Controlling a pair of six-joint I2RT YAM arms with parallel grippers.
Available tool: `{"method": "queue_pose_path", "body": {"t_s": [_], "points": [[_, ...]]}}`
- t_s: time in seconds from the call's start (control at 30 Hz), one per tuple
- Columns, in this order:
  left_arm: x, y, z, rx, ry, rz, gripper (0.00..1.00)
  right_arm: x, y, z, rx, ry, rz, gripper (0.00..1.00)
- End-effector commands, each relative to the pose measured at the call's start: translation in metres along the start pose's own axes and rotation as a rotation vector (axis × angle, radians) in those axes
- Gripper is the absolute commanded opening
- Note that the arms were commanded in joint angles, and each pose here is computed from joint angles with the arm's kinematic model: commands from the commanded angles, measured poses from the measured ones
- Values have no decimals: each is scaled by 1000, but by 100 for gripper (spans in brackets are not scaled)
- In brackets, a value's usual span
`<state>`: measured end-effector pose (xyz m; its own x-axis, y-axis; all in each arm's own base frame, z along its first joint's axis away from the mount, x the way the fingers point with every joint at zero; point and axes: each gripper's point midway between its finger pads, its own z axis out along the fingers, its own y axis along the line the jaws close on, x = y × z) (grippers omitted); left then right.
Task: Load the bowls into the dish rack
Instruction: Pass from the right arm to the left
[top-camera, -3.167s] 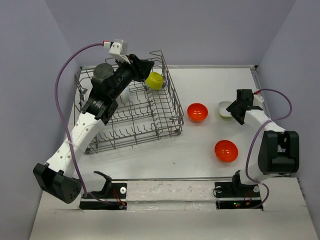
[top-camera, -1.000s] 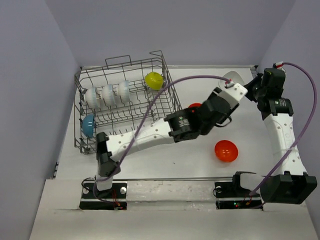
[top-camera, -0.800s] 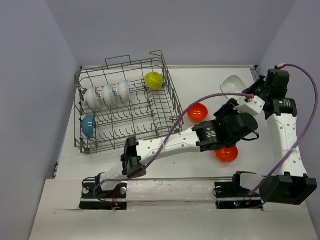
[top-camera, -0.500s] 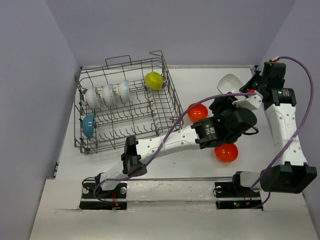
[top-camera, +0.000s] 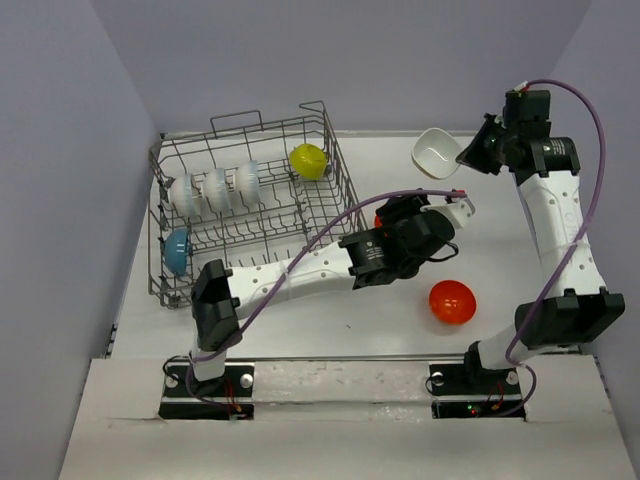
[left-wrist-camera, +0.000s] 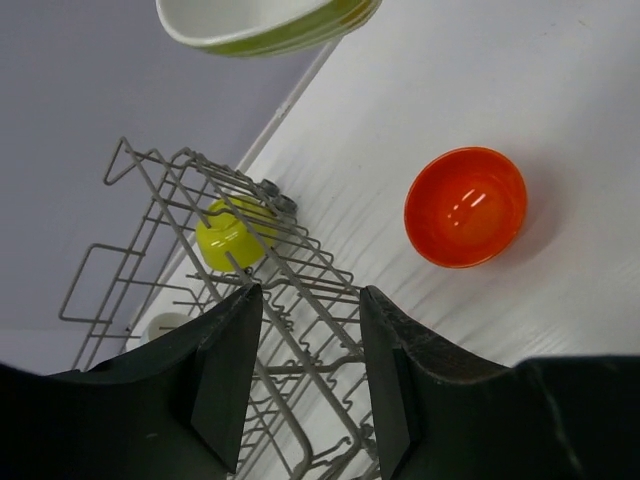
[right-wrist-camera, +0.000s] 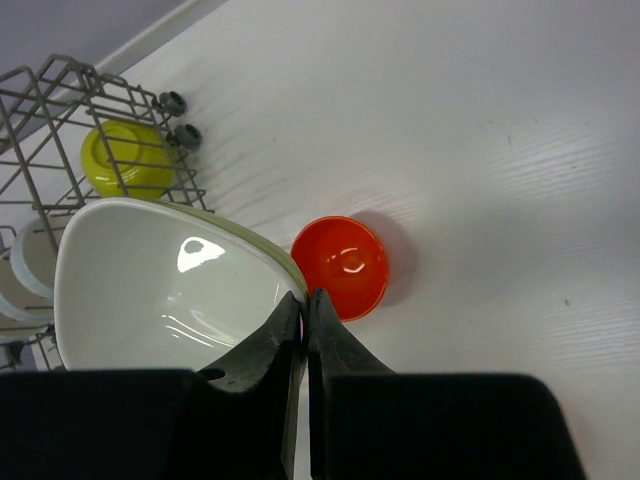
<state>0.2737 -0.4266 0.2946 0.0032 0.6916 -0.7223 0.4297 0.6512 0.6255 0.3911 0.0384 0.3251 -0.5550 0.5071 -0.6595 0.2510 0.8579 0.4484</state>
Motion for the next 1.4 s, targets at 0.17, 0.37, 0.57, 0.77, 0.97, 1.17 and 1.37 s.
{"method": "queue_pose_path", "body": {"t_s": [0.17,0.37,0.57,0.77,0.97,1.17,1.37], "points": [[-34,38,-24,-58,-151,87,54,25,45,6,-41,92,-119,1],[-39,37,-37,-70,-207,148,53,34,42,8,-8,127,-152,1],[-39,39,-38,-72,-207,179,53,45,43,-1,-21,185,-179,1],[-41,32,-36,-32,-200,230,53,50,59,-14,-61,205,-207,1],[-49,26,-28,35,-210,253,52,63,66,-10,-68,239,-247,1],[-54,24,-19,79,-234,259,52,74,70,-2,-56,262,-286,1],[-38,15,-4,162,-171,289,51,79,69,-3,-57,274,-304,1]]}}
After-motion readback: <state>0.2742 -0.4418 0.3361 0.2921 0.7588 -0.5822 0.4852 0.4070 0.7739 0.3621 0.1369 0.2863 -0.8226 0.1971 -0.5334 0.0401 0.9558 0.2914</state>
